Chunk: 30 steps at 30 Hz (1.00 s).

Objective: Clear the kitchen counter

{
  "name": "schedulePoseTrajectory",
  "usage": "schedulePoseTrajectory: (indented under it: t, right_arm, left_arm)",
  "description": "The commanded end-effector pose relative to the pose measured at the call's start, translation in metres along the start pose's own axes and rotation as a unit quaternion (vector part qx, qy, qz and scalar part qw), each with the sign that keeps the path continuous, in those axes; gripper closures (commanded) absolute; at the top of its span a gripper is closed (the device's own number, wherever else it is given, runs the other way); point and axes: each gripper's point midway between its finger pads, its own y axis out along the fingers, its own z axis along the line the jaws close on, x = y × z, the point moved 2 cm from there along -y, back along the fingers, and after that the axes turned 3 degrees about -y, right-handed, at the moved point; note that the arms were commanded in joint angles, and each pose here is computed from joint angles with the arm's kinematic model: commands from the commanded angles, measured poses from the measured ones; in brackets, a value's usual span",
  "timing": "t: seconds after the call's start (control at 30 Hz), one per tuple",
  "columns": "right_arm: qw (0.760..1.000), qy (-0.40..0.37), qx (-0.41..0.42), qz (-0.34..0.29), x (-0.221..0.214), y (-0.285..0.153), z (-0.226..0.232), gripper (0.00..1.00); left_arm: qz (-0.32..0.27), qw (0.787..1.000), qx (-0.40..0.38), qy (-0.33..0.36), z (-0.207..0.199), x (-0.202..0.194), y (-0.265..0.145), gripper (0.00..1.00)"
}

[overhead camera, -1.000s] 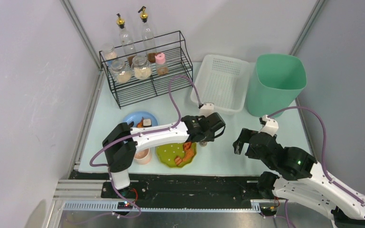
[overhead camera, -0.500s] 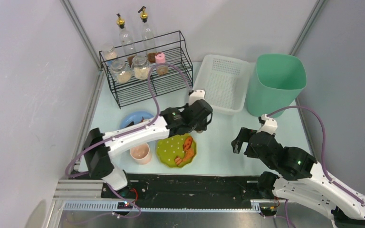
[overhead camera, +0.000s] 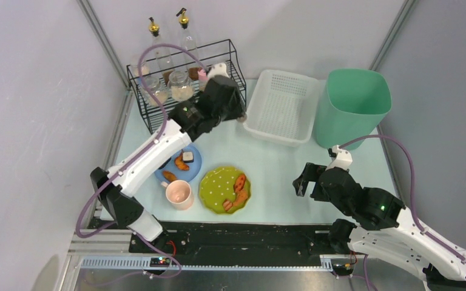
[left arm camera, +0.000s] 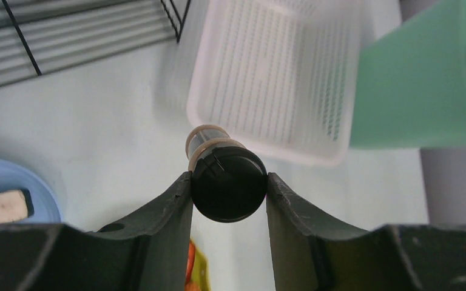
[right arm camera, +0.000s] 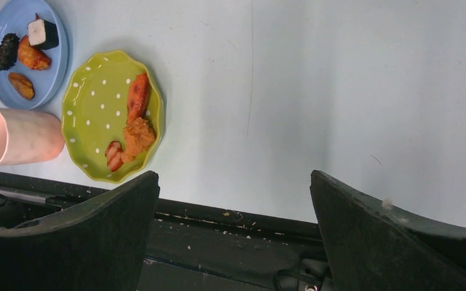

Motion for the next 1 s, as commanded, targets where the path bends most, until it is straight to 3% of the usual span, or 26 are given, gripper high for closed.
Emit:
schedulePoseTrajectory:
  t: [0.0,0.4,0.97]
  right_arm:
    - [1.000,0.003,0.025,-0.012,0.006,-0.001,0.009,0.01]
    - [0.999,-0.005,0.053,-0.014,0.010,0.000,0.022,0.01]
    - [0.996,-0.014,0.085,0.003,-0.003,0.015,0.038,0.01]
  left_arm:
    - [-0.041,0.999,-0.011,-0.011,-0.005,0.052,0.000,0.92]
    - [-0.077,0.994,0.034,-0.069,0.030,0.134,0.059,0.92]
    - [-0.103,0.982,0.095,-0.126,0.072,0.158,0.135,0.90]
